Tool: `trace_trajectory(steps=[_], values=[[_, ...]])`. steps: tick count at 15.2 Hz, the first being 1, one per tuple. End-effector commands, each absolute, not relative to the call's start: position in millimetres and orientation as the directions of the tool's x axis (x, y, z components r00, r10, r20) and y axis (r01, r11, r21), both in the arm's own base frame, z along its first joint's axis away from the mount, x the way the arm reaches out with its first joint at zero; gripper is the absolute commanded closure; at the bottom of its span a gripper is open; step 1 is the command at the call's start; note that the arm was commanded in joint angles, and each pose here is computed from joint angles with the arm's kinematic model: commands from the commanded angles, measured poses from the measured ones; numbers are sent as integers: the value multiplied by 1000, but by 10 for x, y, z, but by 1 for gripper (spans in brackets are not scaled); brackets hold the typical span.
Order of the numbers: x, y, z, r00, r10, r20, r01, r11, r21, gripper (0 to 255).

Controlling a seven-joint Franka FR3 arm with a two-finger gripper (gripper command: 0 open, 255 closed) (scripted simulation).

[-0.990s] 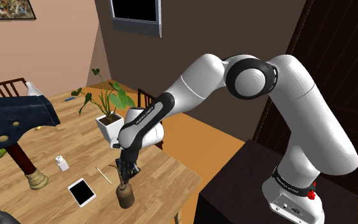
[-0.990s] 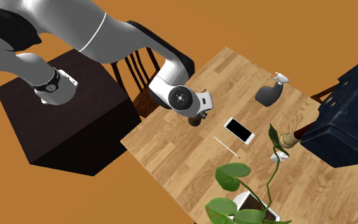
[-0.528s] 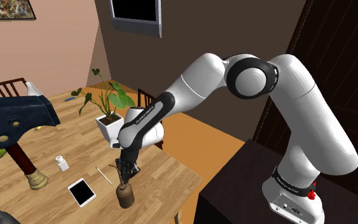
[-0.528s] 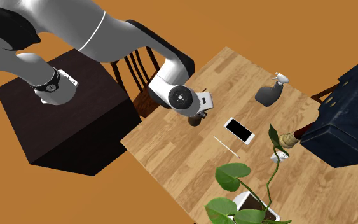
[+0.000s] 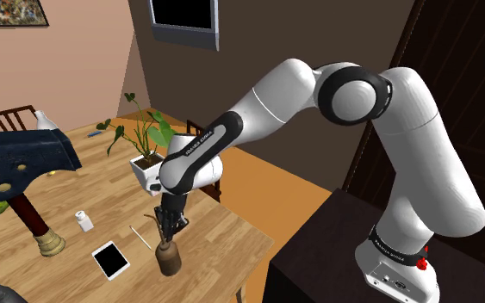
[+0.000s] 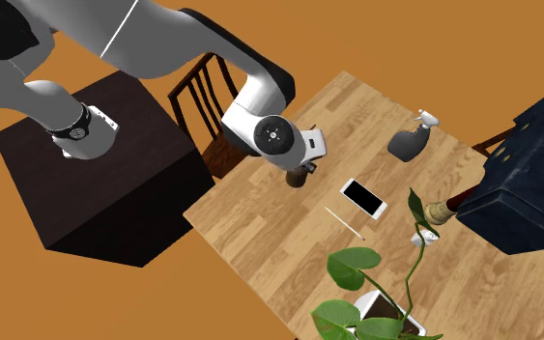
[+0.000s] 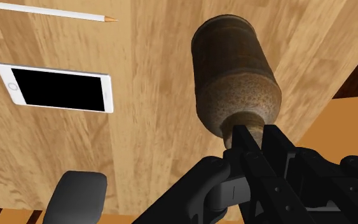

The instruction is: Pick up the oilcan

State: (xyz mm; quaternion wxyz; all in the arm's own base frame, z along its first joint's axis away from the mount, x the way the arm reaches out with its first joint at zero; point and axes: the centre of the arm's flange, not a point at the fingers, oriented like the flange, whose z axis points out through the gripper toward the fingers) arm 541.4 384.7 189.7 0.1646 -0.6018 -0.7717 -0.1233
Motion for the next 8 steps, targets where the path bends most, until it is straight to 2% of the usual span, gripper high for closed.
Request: trace_trajectory(steps=[1, 8], values=[[5425, 3847, 2005, -222, 888, 403, 969, 246, -7, 255], [5425, 3847, 2277, -222, 888, 403, 969, 246, -7, 255]])
